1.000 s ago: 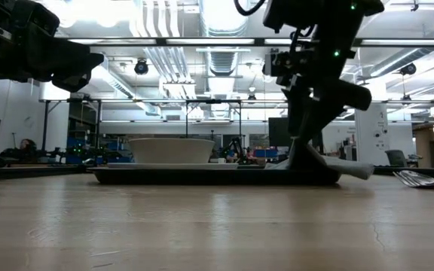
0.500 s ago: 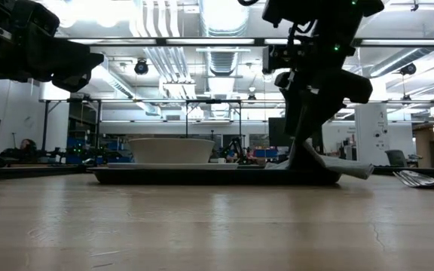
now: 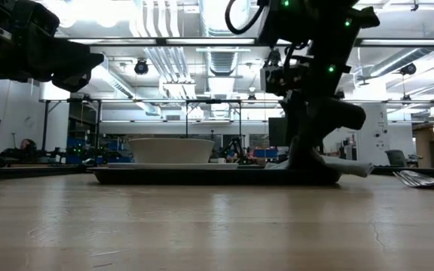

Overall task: Set up tray
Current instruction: Put the gray napkin on the right side of the white plate

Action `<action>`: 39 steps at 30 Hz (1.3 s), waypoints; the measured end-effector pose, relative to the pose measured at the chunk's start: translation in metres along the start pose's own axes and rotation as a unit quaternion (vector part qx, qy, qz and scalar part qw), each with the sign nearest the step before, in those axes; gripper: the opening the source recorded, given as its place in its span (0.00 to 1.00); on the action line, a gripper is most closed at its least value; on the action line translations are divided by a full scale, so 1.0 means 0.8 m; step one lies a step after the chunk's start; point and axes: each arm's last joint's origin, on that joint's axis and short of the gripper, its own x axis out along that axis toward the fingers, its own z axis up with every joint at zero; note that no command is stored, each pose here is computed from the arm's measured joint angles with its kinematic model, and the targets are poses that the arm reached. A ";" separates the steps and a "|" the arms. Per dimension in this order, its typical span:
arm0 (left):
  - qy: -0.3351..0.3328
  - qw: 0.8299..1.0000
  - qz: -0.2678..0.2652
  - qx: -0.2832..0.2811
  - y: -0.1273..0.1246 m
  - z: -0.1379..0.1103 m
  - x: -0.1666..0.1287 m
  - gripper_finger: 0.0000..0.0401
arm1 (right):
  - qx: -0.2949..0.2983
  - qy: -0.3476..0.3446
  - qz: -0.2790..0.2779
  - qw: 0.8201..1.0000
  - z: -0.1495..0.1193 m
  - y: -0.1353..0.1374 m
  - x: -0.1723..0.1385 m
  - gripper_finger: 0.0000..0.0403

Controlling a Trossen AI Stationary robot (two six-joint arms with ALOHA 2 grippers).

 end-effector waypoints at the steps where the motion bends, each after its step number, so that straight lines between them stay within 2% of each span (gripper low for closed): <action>1: 0.001 1.000 0.000 0.000 0.000 0.000 0.000 0.27 | 0.000 0.001 -0.005 1.000 -0.001 -0.001 -0.001 0.49; 8: 0.001 1.000 0.000 0.000 0.000 0.000 0.000 0.27 | 0.001 0.036 -0.010 0.999 -0.008 -0.006 -0.007 0.25; 12: 0.001 1.000 0.000 0.000 0.000 0.000 0.000 0.27 | -0.003 0.036 -0.010 0.999 -0.008 -0.009 -0.009 0.09; 14: 0.001 1.000 0.000 0.000 0.000 0.000 0.000 0.27 | -0.007 0.034 -0.011 0.999 -0.008 -0.013 -0.010 0.04; 18: 0.001 1.000 0.000 0.000 0.000 0.000 0.000 0.27 | -0.002 0.038 -0.041 0.998 -0.003 -0.034 -0.010 0.02; 22: 0.001 1.000 0.000 0.000 0.000 0.000 0.000 0.27 | 0.008 0.035 -0.061 0.997 0.007 -0.068 -0.012 0.02; 32: 0.001 1.000 0.000 0.000 0.000 0.000 0.000 0.27 | 0.085 0.012 -0.104 0.991 0.021 -0.181 -0.025 0.02; 39: 0.001 1.000 0.000 0.000 0.000 0.000 0.000 0.27 | 0.149 -0.026 -0.137 0.979 0.029 -0.237 -0.050 0.02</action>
